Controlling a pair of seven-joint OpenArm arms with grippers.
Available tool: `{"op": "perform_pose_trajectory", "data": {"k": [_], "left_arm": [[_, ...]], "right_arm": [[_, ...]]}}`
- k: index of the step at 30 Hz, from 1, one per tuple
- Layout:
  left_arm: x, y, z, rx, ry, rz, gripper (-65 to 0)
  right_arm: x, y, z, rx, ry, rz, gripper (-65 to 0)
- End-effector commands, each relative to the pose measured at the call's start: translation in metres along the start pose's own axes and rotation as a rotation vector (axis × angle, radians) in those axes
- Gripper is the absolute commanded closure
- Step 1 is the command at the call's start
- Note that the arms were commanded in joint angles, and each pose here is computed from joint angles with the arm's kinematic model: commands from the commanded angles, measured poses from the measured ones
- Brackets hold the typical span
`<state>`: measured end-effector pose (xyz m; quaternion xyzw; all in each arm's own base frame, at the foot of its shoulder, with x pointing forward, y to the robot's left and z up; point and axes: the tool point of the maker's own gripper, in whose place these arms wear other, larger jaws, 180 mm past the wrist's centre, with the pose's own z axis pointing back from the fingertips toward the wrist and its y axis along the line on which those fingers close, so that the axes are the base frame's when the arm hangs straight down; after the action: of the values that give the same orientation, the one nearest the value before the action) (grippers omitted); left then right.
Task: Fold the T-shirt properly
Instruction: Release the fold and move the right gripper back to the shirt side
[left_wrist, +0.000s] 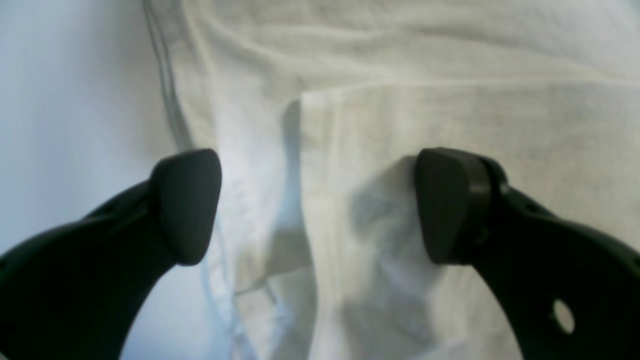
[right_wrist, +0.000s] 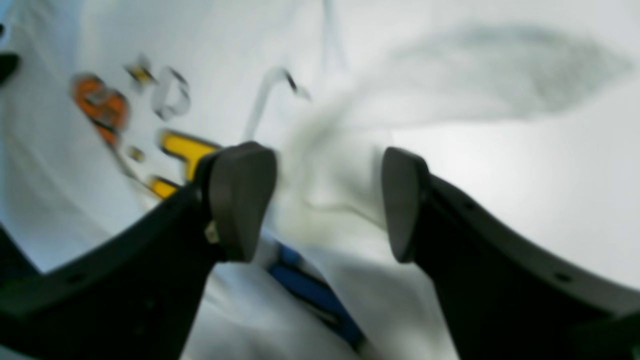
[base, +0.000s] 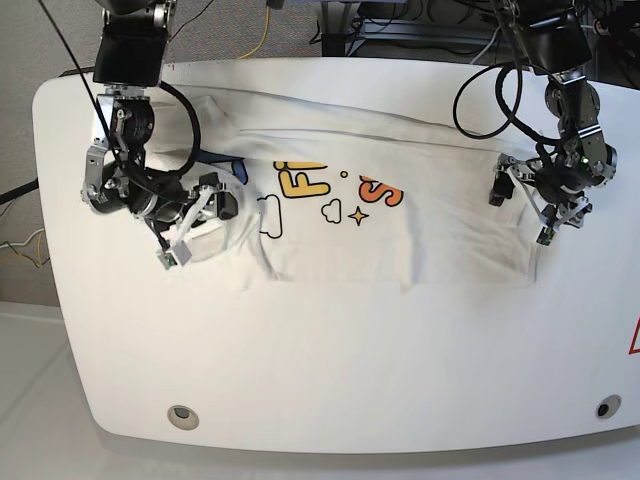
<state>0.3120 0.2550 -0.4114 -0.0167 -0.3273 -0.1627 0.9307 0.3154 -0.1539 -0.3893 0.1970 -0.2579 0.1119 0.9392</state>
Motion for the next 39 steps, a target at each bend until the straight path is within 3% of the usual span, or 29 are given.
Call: {"op": "perform_pose_trajectory", "data": {"k": [1, 4, 10, 14, 16, 20, 22, 26, 28, 30, 39], "left_arm": [[0.01, 0.008, -0.003, 0.004, -0.034, 0.008, -57.7], [0.007, 0.007, -0.011, -0.015, -0.018, 0.009, -57.2], [0.004, 0.007, -0.014, -0.021, -0.004, 0.011, -57.1], [0.004, 0.007, -0.011, -0.01, 0.003, 0.002, -56.8], [0.004, 0.007, -0.008, -0.003, 0.01, -0.015, -56.2], [0.007, 0.007, -0.006, 0.001, 0.005, -0.022, -56.0], [0.009, 0.006, -0.006, 0.001, -0.001, -0.026, -56.1], [0.011, 0.005, -0.004, 0.003, -0.005, -0.038, -56.3], [0.012, 0.006, -0.001, 0.008, -0.004, -0.043, -56.4], [0.011, 0.006, 0.0, 0.009, -0.003, -0.044, -56.5], [0.01, 0.007, 0.001, 0.003, -0.009, -0.031, -56.8]], "right_arm": [[0.01, 0.002, 0.002, 0.006, -0.033, 0.042, -35.5], [-0.02, 0.018, -0.01, 0.053, 0.06, 0.063, -34.9], [-0.027, 0.017, -0.011, 0.051, 0.092, 0.071, -35.7], [-0.021, 0.015, -0.006, 0.055, 0.09, 0.063, -38.4], [-0.011, 0.022, 0.0, 0.102, 0.089, 0.063, -42.2], [0.023, 0.017, 0.011, 0.112, -0.006, 0.042, -44.3], [0.04, 0.007, 0.019, 0.095, -0.067, 0.014, -43.5], [0.064, -0.038, 0.049, -0.027, -0.219, -0.088, -39.4], [0.05, -0.102, 0.077, -0.236, -0.293, -0.211, -34.2], [0.043, -0.113, 0.08, -0.27, -0.295, -0.231, -33.2], [0.026, -0.089, 0.05, -0.189, -0.228, -0.208, -35.5]]}}
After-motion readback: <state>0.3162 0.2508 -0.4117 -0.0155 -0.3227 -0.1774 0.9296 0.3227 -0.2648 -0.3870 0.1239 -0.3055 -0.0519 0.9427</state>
